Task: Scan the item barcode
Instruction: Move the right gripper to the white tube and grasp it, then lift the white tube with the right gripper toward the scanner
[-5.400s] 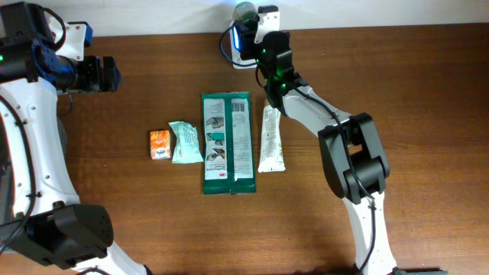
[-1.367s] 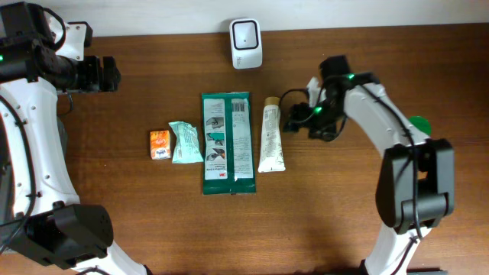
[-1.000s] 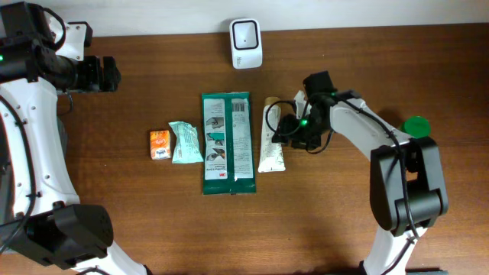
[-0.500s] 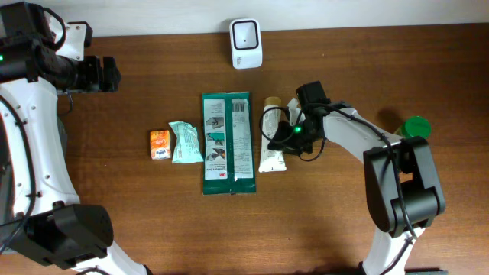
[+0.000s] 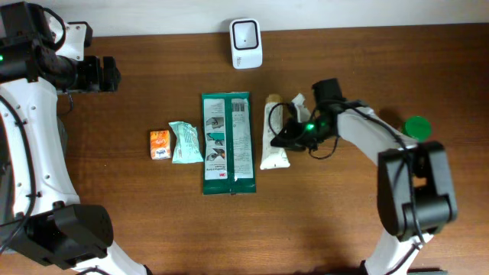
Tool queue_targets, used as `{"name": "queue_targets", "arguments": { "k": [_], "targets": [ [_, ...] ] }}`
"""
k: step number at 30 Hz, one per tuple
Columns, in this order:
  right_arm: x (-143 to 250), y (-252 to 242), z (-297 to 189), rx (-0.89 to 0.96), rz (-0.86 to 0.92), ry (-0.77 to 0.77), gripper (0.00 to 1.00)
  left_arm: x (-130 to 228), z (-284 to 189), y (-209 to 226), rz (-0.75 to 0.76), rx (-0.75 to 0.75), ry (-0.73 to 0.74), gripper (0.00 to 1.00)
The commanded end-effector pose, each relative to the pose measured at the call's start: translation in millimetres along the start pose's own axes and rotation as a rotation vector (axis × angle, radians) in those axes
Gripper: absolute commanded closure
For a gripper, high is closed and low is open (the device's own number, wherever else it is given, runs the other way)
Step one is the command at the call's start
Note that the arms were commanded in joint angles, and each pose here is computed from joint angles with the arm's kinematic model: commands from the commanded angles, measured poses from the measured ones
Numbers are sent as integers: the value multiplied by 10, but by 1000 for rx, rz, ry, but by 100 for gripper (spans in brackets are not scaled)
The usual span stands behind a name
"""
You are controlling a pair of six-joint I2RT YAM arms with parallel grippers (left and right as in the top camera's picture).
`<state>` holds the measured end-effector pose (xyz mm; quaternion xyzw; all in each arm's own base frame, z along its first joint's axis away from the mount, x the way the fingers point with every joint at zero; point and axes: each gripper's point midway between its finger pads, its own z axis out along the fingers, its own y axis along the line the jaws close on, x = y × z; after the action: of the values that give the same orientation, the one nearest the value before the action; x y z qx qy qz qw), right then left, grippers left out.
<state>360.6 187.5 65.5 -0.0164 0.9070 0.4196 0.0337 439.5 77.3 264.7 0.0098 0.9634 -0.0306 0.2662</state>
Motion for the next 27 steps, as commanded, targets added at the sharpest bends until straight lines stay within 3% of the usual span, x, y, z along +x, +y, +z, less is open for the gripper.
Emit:
{"name": "queue_targets", "arguments": {
  "k": [1,9,13,20,27],
  "targets": [
    [-2,531,-301,-238,-167,-26,96,-38,-68,-30,17,9,-22,1],
    [55,473,-303,-217,-196,-13,96,-38,-68,-30,17,9,-22,1],
    [66,-88,-261,106,-60,-11,96,-38,-68,-30,17,9,-22,1],
    [128,-697,-424,476,29,-15,96,-38,-68,-30,17,9,-22,1],
    [239,-895,-334,581,35,44,93,-38,-68,-30,17,9,-22,1]
  ]
}}
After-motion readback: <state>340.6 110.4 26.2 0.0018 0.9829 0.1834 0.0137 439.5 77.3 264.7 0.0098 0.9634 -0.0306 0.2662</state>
